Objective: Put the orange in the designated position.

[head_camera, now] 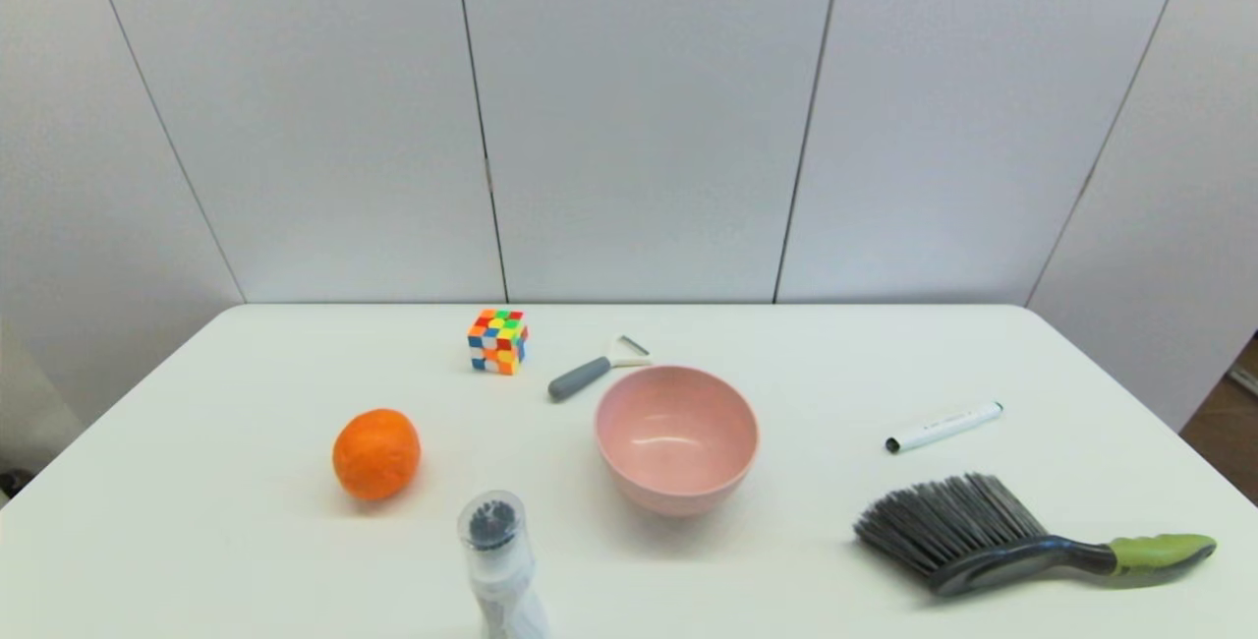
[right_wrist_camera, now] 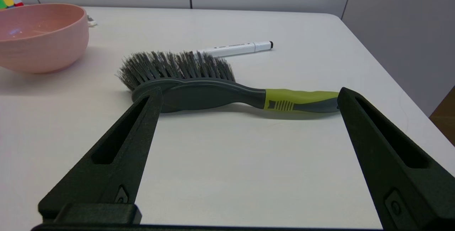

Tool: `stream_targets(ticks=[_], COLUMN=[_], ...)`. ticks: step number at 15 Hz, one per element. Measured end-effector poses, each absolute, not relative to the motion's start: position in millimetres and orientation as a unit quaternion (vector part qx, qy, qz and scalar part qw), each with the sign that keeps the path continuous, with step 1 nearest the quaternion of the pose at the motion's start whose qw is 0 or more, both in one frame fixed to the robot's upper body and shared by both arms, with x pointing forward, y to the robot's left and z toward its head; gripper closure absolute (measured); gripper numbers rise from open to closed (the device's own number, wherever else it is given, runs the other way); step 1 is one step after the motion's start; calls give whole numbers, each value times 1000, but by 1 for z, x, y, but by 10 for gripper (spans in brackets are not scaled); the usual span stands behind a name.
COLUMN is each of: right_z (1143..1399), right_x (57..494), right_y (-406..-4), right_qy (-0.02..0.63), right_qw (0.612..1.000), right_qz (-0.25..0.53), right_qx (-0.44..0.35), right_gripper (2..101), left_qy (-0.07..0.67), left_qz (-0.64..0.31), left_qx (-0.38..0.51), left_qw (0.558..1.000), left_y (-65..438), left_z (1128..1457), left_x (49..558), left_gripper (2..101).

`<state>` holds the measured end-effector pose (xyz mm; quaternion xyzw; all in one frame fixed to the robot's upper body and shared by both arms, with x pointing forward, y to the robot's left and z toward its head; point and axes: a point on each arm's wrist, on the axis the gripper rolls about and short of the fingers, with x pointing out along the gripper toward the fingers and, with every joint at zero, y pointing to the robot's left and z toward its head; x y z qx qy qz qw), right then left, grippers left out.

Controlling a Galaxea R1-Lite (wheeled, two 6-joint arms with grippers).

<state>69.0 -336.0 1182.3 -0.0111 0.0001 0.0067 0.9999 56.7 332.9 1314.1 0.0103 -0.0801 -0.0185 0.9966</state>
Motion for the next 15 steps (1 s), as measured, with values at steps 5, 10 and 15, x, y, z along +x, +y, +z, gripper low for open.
stream_targets(ticks=[5, 10, 15], right_z=[1182, 1182, 1182], right_x=[69, 69, 69], right_y=[-336, -336, -336], right_qy=[0, 0, 0], right_qw=[1000, 1000, 1000], right_qz=[7, 7, 7], right_qx=[-11, -11, -11], right_gripper=[50, 50, 50], left_qy=[-42, 65, 206], left_qz=[-53, -93, -133], left_qx=[24, 23, 20], left_qw=[997, 993, 969], left_y=[332, 328, 320], left_z=[1363, 1376, 1370], left_x=[94, 139, 179], left_gripper=[54, 54, 54])
